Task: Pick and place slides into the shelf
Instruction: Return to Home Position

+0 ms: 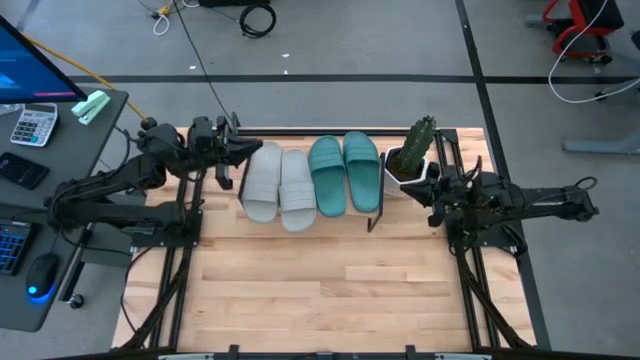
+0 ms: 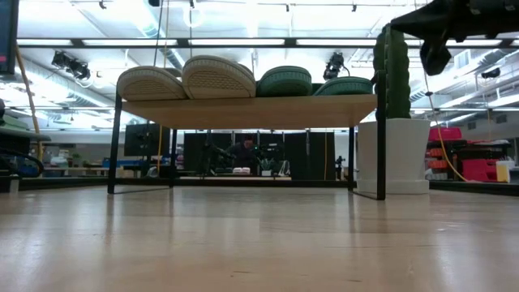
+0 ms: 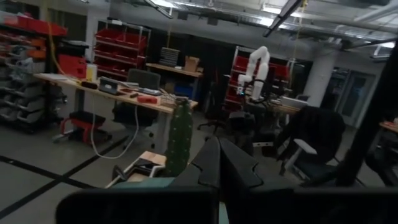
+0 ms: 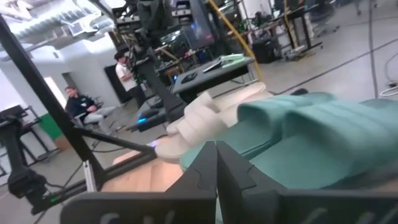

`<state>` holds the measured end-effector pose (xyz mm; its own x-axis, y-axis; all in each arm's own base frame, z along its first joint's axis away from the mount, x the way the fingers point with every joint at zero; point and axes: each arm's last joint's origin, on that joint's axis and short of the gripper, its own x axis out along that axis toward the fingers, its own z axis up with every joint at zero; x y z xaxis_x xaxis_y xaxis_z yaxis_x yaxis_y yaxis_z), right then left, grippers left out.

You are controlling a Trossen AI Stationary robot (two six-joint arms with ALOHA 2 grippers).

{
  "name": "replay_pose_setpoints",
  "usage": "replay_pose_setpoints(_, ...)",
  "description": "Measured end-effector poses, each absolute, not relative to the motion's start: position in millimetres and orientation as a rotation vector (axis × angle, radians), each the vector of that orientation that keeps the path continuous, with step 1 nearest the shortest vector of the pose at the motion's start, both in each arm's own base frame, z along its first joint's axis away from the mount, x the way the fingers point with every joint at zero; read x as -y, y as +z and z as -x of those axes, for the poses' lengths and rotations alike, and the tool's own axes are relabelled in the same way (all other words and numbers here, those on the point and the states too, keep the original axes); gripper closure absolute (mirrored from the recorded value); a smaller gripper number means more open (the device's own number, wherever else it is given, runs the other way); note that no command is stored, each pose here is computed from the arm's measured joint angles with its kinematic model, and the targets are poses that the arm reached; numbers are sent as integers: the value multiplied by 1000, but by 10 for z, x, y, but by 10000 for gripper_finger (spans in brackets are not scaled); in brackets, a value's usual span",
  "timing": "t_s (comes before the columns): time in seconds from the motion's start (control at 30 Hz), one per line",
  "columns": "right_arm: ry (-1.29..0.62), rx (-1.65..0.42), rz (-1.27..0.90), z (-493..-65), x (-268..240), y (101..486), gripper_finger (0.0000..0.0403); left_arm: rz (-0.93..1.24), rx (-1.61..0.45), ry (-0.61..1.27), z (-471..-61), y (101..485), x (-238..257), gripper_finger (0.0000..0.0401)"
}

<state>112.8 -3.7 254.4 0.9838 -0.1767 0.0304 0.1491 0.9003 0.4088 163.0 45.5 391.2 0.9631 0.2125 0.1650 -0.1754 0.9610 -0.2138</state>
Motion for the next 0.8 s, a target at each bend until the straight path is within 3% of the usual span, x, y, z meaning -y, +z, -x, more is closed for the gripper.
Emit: replay_pose_setpoints(0.8,-169,201,-364,-635,66,2583,403,260,217,311,-1561,3916,-652,395)
